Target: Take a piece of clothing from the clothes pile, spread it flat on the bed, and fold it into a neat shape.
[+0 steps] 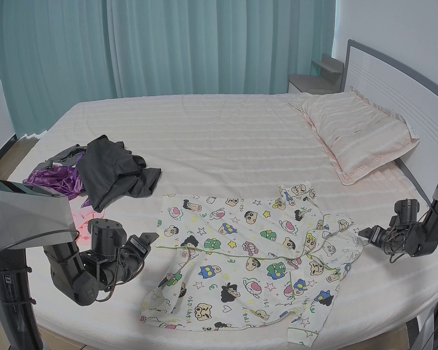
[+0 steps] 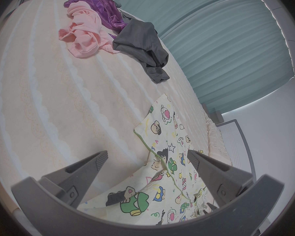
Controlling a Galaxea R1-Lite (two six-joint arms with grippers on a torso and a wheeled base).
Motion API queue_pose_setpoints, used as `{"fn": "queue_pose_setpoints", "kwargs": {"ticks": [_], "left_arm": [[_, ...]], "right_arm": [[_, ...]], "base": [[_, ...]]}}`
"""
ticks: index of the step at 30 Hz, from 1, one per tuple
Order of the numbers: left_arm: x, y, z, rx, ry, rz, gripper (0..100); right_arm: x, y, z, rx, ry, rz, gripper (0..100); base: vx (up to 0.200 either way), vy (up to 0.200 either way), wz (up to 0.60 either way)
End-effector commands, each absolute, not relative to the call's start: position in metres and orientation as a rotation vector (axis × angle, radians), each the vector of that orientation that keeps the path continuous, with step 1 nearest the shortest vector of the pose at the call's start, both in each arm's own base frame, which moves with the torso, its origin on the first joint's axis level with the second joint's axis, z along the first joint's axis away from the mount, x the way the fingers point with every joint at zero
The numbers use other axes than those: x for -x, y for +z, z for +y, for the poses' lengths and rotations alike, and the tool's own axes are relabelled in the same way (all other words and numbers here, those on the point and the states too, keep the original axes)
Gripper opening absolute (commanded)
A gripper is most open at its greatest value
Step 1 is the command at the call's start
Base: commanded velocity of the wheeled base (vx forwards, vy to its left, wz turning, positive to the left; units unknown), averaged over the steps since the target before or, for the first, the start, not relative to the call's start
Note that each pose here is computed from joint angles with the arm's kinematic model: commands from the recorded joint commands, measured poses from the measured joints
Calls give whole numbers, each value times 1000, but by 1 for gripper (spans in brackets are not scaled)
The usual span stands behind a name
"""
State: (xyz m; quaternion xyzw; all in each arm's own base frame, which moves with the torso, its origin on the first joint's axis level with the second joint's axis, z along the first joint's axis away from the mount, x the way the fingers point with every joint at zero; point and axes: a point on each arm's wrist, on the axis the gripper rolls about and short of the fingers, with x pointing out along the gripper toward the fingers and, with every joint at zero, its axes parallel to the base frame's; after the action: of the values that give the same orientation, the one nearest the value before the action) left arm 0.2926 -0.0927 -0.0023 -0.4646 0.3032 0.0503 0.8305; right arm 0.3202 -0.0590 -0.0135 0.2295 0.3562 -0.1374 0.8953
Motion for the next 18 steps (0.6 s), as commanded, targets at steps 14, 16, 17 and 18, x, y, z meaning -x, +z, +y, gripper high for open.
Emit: {"fn": "queue_pose_setpoints", "kwargs": {"ticks": [14,16,17,18], "left_arm": [[-278,4,-104,1033,82,674,100],[-278,3,-106,1031,78,680,100],[-277,3,-106,1030,78,682,100],[-277,3,-107,1030,76,683,100]], "right_arm": [[-259,36,43,-751,-202,697,100],[-252,33,48,-768,-192,701,100],[-247,31,51,-771,-178,696,100],[-244,30,52,-775,-168,693,100]], "base": [[-71,0,0],[-200,0,0],[-200,0,0],[-200,0,0]]}}
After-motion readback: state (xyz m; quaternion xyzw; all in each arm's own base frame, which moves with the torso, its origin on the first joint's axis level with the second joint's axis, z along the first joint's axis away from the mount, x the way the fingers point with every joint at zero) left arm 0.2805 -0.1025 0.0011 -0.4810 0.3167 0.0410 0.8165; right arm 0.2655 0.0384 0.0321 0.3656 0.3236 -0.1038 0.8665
